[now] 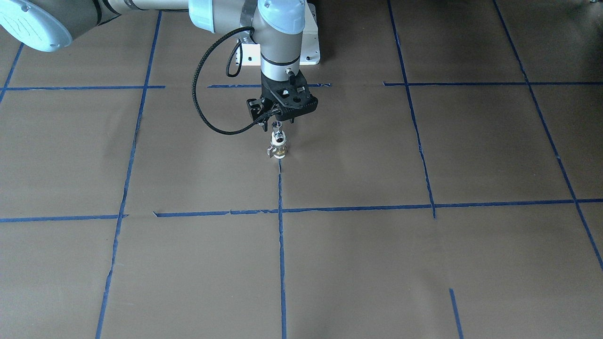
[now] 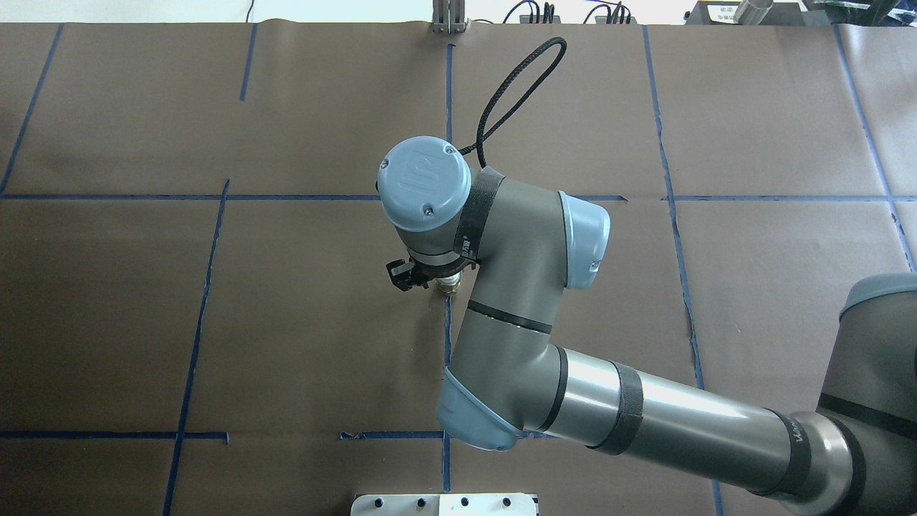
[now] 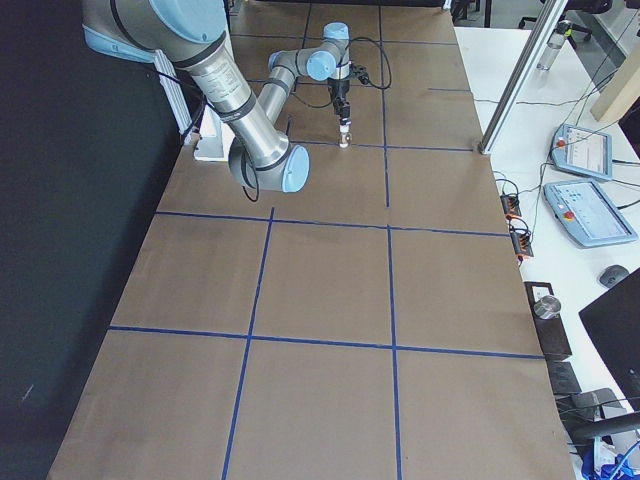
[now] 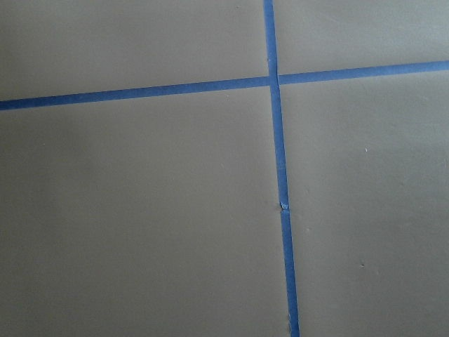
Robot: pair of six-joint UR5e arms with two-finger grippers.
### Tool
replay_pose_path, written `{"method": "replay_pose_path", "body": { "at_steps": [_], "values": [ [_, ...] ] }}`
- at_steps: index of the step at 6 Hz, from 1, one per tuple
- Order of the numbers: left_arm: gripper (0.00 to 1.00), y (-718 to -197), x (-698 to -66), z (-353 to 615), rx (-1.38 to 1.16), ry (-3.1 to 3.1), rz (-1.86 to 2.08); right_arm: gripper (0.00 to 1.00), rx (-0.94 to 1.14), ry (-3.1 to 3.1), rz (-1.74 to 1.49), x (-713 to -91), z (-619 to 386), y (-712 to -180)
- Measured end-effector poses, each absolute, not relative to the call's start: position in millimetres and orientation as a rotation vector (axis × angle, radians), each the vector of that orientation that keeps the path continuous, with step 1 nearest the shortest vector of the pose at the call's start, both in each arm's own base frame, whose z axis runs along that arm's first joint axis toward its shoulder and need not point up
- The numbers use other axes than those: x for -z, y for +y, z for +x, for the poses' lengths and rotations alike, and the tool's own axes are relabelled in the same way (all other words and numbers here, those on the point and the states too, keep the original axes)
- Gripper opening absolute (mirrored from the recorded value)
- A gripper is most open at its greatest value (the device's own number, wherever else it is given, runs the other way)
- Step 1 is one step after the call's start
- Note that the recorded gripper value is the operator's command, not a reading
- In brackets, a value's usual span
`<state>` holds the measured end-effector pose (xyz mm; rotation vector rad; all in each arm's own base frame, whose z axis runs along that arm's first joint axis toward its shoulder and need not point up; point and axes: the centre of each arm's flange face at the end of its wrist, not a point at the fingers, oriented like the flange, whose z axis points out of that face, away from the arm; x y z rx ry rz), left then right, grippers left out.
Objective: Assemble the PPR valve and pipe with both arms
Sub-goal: 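Lower the fitting with the right gripper onto the valve's top opening, then open the right gripper and withdraw it away from the valve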
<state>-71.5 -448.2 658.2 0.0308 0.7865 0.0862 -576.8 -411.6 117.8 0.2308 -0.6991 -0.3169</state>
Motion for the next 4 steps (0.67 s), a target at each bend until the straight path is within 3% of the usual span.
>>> {"method": "replay_pose_path", "body": {
  "at_steps": [2, 4],
  "values": [
    [1.0, -448, -659, -71, -0.09, 0.785, 0.031, 1.0, 0.277, -0.74, 0.206, -110, -545, -444],
    [1.0, -450, -660, -71, -0.098, 0.783, 0.038, 1.0, 0.228, -0.793, 0.134, -128, -464, -529]
  ]
}}
